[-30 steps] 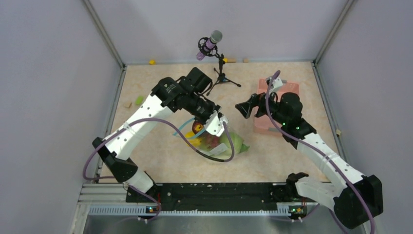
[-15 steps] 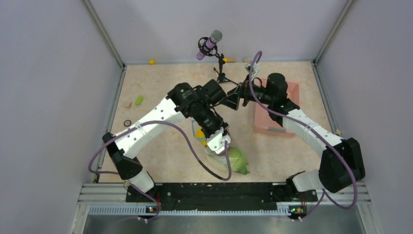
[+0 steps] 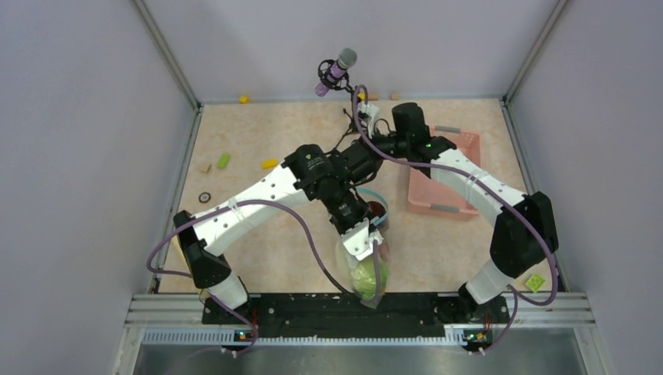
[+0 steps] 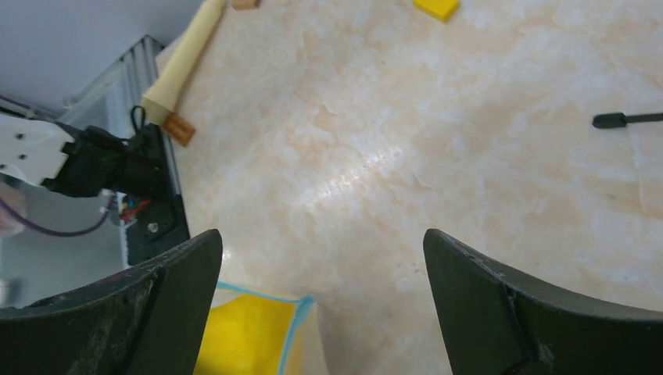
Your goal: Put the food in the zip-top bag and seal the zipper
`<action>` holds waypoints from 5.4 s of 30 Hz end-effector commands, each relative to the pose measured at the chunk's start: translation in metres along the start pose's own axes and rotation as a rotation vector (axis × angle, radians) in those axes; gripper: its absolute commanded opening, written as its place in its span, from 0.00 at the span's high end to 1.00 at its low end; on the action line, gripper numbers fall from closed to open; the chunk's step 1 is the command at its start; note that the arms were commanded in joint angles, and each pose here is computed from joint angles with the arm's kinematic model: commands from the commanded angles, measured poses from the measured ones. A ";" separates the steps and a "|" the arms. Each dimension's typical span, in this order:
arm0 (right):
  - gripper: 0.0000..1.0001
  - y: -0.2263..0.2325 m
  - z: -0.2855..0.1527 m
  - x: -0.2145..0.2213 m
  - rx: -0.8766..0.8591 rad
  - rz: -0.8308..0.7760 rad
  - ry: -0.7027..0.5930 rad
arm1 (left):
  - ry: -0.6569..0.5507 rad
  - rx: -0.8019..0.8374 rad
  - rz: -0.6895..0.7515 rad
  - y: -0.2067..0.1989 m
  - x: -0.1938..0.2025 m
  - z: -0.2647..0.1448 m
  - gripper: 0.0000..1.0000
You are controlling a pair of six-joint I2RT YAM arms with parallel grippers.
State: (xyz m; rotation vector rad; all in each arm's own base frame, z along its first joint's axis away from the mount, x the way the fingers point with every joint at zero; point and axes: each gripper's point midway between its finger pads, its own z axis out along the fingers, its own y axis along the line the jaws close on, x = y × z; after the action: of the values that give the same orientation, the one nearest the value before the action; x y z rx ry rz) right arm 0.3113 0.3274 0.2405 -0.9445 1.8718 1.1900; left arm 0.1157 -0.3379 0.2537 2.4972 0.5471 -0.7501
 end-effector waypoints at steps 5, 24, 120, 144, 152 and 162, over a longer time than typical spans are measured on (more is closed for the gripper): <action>0.02 -0.002 -0.008 0.025 0.012 -0.156 0.099 | 0.005 -0.002 0.015 -0.013 -0.010 -0.003 1.00; 0.11 0.041 -0.024 0.064 -0.202 -0.192 0.146 | 0.028 0.008 0.013 -0.022 -0.008 0.000 1.00; 1.00 -0.032 -0.149 -0.003 0.865 0.036 -0.173 | -0.181 -1.718 -1.059 0.043 0.086 -0.041 0.11; 1.00 -0.038 -0.147 0.000 0.853 0.037 -0.157 | -0.376 -1.661 -1.038 -0.004 0.112 -0.069 0.39; 1.00 -0.035 -0.148 0.002 0.845 0.047 -0.157 | -0.334 -1.500 -1.003 0.003 0.107 -0.048 0.32; 1.00 -0.033 -0.150 0.002 0.850 0.064 -0.169 | -0.484 -1.499 -0.907 0.007 0.098 -0.058 0.51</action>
State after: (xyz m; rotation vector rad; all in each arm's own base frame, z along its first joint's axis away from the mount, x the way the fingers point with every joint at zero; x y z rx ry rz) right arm 0.3104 0.1783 0.2600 -0.3396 2.0331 0.3594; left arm 0.2222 -0.2842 0.2121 0.6174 1.5000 -0.6382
